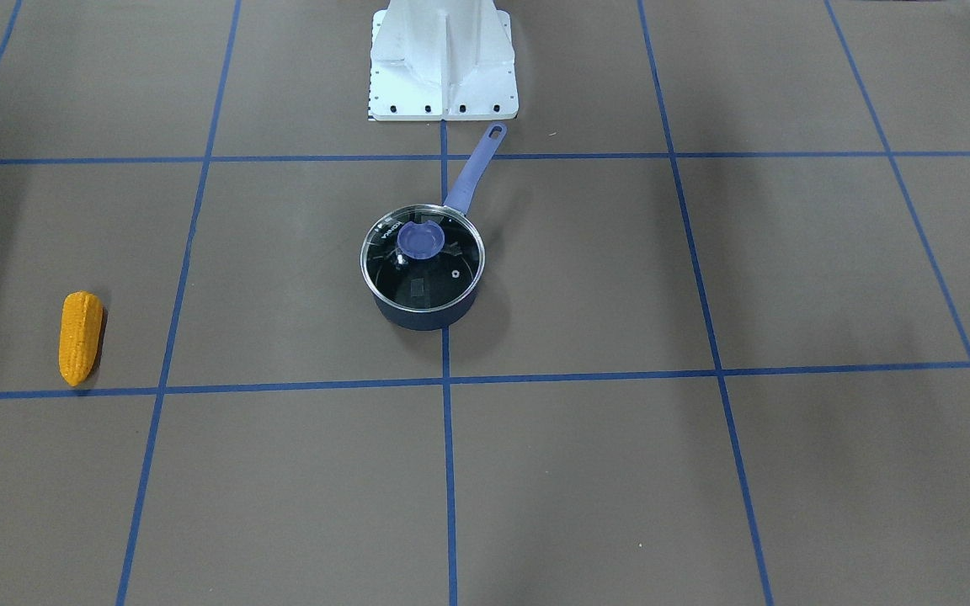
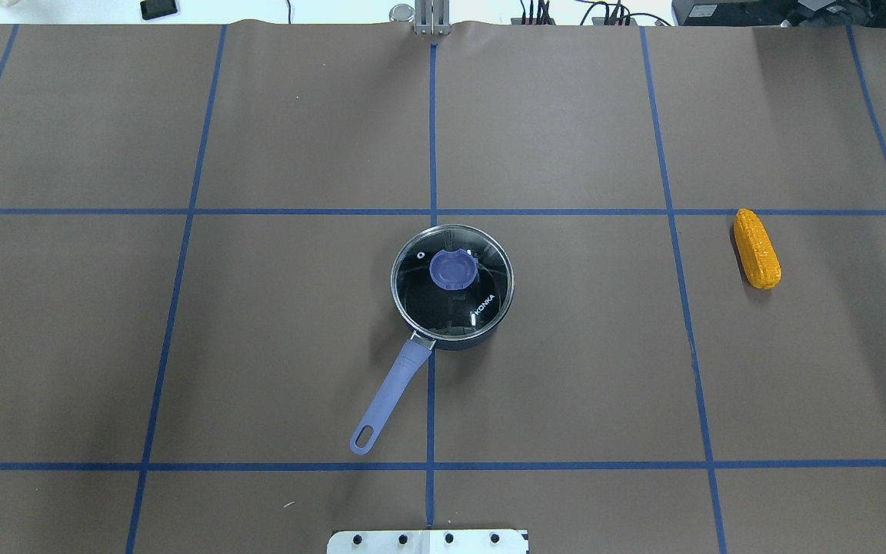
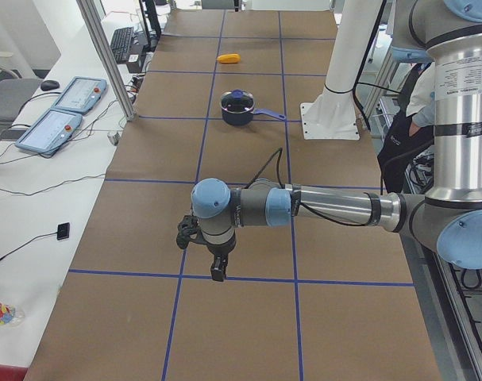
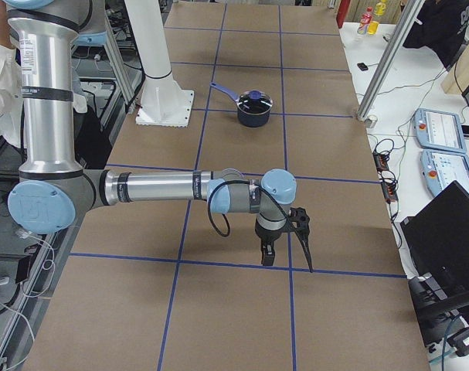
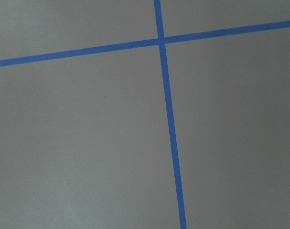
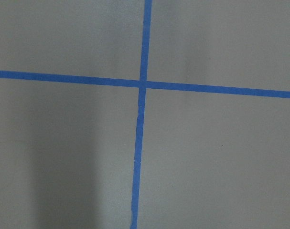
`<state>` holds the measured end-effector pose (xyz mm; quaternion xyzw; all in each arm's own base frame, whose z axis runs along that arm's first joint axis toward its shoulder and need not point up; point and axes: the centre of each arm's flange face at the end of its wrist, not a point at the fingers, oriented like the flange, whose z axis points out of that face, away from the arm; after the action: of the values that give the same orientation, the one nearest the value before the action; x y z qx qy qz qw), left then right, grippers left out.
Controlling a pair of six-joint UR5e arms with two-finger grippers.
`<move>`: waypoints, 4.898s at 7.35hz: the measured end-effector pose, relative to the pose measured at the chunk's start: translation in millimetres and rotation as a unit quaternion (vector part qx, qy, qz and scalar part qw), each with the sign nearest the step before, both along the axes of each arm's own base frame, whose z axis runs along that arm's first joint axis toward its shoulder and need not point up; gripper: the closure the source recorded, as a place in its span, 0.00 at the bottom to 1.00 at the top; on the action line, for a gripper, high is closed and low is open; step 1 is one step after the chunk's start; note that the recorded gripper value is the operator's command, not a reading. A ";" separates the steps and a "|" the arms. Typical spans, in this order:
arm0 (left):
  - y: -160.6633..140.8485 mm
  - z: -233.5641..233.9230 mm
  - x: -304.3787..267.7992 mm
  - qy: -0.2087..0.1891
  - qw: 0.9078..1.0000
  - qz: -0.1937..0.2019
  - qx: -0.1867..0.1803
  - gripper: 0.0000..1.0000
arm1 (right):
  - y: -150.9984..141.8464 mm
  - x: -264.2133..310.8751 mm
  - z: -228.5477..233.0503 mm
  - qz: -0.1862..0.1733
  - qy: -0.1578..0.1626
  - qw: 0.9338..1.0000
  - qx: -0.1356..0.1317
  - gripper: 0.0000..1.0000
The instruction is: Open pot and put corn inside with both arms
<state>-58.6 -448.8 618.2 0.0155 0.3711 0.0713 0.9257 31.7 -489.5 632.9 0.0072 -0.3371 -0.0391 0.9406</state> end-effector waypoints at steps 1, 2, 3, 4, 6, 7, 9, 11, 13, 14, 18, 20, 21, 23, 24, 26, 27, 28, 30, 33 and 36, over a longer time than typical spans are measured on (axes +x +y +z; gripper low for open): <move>-5.2 -12.0 0.1 0.000 1.000 -0.001 0.013 0.01 | -5.7 -4.3 -8.0 -0.003 -0.001 1.000 0.010 0.00; -11.9 -26.0 0.2 0.001 1.000 -0.001 0.029 0.01 | -16.7 -8.0 -22.4 -0.003 -0.002 0.999 0.035 0.00; -23.4 -43.1 0.3 0.001 0.999 -0.001 0.052 0.01 | -27.1 -9.8 -36.8 -0.003 -0.004 0.997 0.077 0.00; -39.0 -61.5 0.4 0.001 0.996 -0.001 0.087 0.01 | -34.1 -10.7 -48.0 -0.003 -0.009 0.992 0.123 0.00; -63.5 -77.1 1.5 0.008 0.988 0.000 0.153 0.01 | -38.8 -10.6 -58.5 -0.002 -0.014 0.986 0.168 0.00; -68.7 -85.6 3.0 0.019 0.985 0.001 0.171 0.01 | -40.5 -10.2 -63.1 -0.002 -0.015 0.984 0.178 0.00; -73.7 -120.3 13.2 0.039 0.976 0.005 0.215 0.02 | -47.1 -12.8 -77.3 0.009 -0.021 0.983 0.184 0.00; -80.0 -169.5 58.0 0.065 0.977 -0.022 0.200 0.02 | -53.1 -30.2 -88.7 0.031 -0.033 0.986 0.163 0.00; -82.5 -224.1 146.4 0.081 0.985 -0.054 0.146 0.02 | -55.0 -43.0 -91.9 0.033 -0.037 0.987 0.154 0.00; -81.7 -254.9 211.9 0.083 0.988 -0.066 0.110 0.02 | -55.0 -45.2 -92.1 0.032 -0.038 0.987 0.153 0.00; -41.1 -422.0 432.1 0.041 0.996 -0.077 0.015 0.01 | -54.6 -49.3 -90.6 0.029 -0.038 0.987 0.151 0.00; -29.7 -475.3 504.1 0.037 0.996 -0.086 -0.002 0.01 | -54.4 -50.0 -89.9 0.029 -0.039 0.988 0.149 0.00; -25.8 -499.4 542.5 0.034 0.995 -0.090 -0.008 0.01 | -54.4 -50.9 -89.9 0.030 -0.039 0.988 0.148 0.00; -13.4 -534.9 592.4 0.043 0.994 -0.098 -0.024 0.01 | -54.5 -52.7 -90.1 0.033 -0.040 0.988 0.144 0.00; -7.8 -547.1 605.9 0.046 0.993 -0.105 -0.031 0.02 | -54.4 -53.8 -90.1 0.033 -0.040 0.988 0.143 0.00; -8.0 -559.4 623.0 0.043 0.989 -0.129 -0.057 0.02 | -54.4 -55.2 -88.7 0.032 -0.040 0.989 0.141 0.00; -8.0 -558.9 628.2 0.040 0.987 -0.139 -0.070 0.02 | -54.2 -55.7 -87.8 0.031 -0.040 0.989 0.140 0.00; -6.9 -556.3 633.1 0.036 0.986 -0.143 -0.078 0.02 | -54.0 -55.9 -87.3 0.032 -0.040 0.989 0.139 0.00; -5.8 -551.2 639.5 0.030 0.986 -0.144 -0.083 0.02 | -53.9 -56.2 -87.0 0.033 -0.041 0.989 0.138 0.00; 1.0 -544.5 651.6 0.025 0.987 -0.136 -0.084 0.02 | -54.0 -56.2 -86.4 0.033 -0.040 0.989 0.137 0.00; 2.8 -539.7 665.2 0.031 0.987 -0.140 -0.069 0.59 | -53.5 -56.1 -85.5 0.033 -0.040 0.989 0.136 0.00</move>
<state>606.6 -446.0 78.5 0.0059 0.3978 -0.0851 0.9135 -24.4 -543.0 547.4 0.1479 -0.3660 -0.0531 0.9173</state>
